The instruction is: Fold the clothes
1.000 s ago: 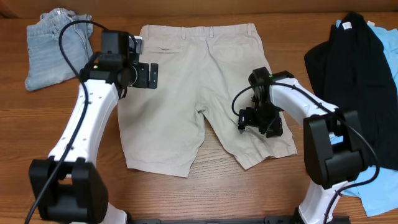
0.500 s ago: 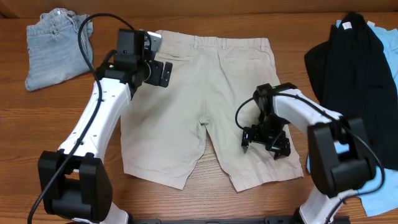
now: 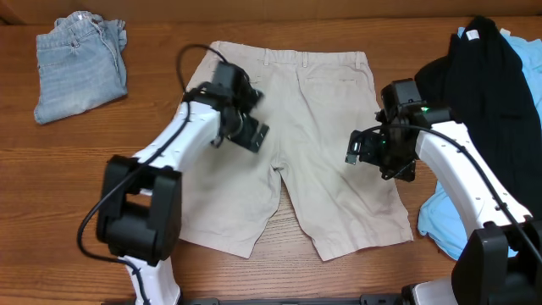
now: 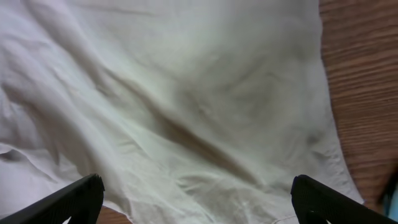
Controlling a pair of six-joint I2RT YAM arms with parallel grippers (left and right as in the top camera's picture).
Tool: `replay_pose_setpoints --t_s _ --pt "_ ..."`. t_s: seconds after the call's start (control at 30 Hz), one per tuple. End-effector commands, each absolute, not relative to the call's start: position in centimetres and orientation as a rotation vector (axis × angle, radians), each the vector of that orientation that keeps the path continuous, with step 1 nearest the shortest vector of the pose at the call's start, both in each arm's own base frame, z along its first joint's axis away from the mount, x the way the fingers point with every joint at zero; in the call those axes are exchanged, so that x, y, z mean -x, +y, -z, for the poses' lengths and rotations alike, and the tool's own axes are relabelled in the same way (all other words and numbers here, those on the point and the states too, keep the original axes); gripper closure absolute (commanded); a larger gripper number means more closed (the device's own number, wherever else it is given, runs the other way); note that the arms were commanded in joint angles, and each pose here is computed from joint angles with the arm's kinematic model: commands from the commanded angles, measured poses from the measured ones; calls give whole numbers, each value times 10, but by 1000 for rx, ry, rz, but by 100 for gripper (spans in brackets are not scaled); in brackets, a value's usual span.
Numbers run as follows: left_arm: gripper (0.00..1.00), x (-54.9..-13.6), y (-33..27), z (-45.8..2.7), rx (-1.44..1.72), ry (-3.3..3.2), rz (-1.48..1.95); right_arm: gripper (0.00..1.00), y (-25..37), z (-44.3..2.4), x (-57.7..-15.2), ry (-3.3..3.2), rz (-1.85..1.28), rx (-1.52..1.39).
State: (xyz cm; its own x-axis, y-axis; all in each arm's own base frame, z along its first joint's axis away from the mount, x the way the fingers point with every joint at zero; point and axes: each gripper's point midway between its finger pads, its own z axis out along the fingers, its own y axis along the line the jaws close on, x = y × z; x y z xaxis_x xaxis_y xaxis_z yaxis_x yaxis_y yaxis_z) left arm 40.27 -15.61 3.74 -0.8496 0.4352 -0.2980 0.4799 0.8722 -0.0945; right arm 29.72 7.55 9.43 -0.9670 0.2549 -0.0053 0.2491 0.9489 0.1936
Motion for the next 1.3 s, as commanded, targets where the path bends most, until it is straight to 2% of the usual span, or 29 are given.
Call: replay_pose_setpoints --t_s 0.0,0.13,0.27,0.53,0.7,0.87,1.0,1.17,1.27 --pt "0 -378 -152 -32 -448 2956 288 0 71 -104 -308 3024 -302 -365" --pt "0 -340 -138 -28 -240 3156 258 0 70 -104 -310 3016 -293 -349" --pt "0 -308 -128 -28 -161 3299 212 0 70 -105 -313 3004 -289 -346" --pt "0 -278 -112 5 -125 3375 152 0 68 -105 -318 2983 -273 -343" --pt "0 -277 -88 16 -65 3370 57 0 68 -106 -321 2970 -277 -340" --pt "0 -296 -46 18 35 3306 -121 0 67 -106 -324 2957 -264 -340" --pt "0 -329 -15 21 48 3185 -137 0 66 -106 -327 2945 -256 -338" --pt "0 -413 21 10 67 2852 -131 0 68 -110 -344 2876 -276 -323" --pt "0 -462 28 -15 93 2653 -125 0 72 -115 -370 2775 -304 -303"
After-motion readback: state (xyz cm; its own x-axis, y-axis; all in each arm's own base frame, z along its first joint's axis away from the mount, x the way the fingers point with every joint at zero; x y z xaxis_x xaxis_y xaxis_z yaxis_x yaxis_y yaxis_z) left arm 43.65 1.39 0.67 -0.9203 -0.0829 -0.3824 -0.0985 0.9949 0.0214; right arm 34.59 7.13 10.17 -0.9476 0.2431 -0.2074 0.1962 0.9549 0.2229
